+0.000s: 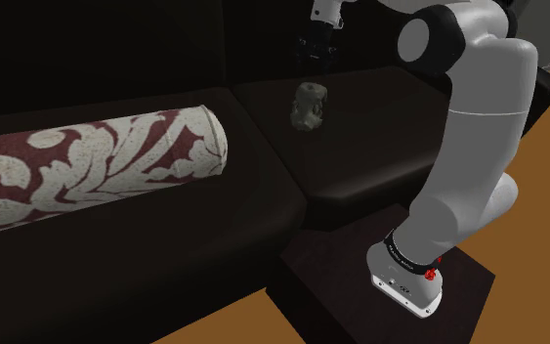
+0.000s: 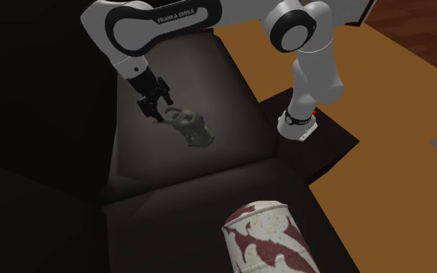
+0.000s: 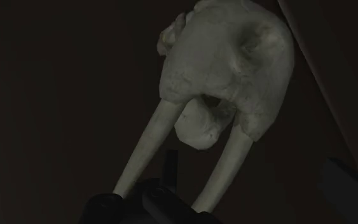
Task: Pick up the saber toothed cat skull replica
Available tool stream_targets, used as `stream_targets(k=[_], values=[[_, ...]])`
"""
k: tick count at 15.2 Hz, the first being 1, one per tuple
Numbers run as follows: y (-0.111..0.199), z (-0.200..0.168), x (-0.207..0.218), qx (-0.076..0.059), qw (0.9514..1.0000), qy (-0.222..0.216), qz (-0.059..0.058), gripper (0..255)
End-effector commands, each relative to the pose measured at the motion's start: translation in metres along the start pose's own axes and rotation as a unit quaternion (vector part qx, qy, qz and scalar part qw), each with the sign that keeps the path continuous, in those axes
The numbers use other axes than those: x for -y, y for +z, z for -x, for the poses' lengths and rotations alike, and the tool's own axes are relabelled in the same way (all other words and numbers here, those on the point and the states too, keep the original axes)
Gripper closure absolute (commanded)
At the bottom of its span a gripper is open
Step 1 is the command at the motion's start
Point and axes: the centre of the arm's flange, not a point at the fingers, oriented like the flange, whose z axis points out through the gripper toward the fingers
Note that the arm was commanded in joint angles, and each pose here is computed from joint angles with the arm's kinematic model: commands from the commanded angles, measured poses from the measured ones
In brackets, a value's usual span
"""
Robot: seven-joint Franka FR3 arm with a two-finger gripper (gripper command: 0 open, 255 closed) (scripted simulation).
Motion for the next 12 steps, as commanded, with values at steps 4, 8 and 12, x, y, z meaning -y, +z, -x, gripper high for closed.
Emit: stream_targets(k=[4,8,12], values=[[0.016,-0.034,-0.009,0.01,0.9997,0.021,-0.006,0],[0.035,-0.042,-0.012,0.01,0.9997,0.021,-0.006,0],[0.038,-0.044,-0.012,0.01,0.9997,0.021,-0.006,255]])
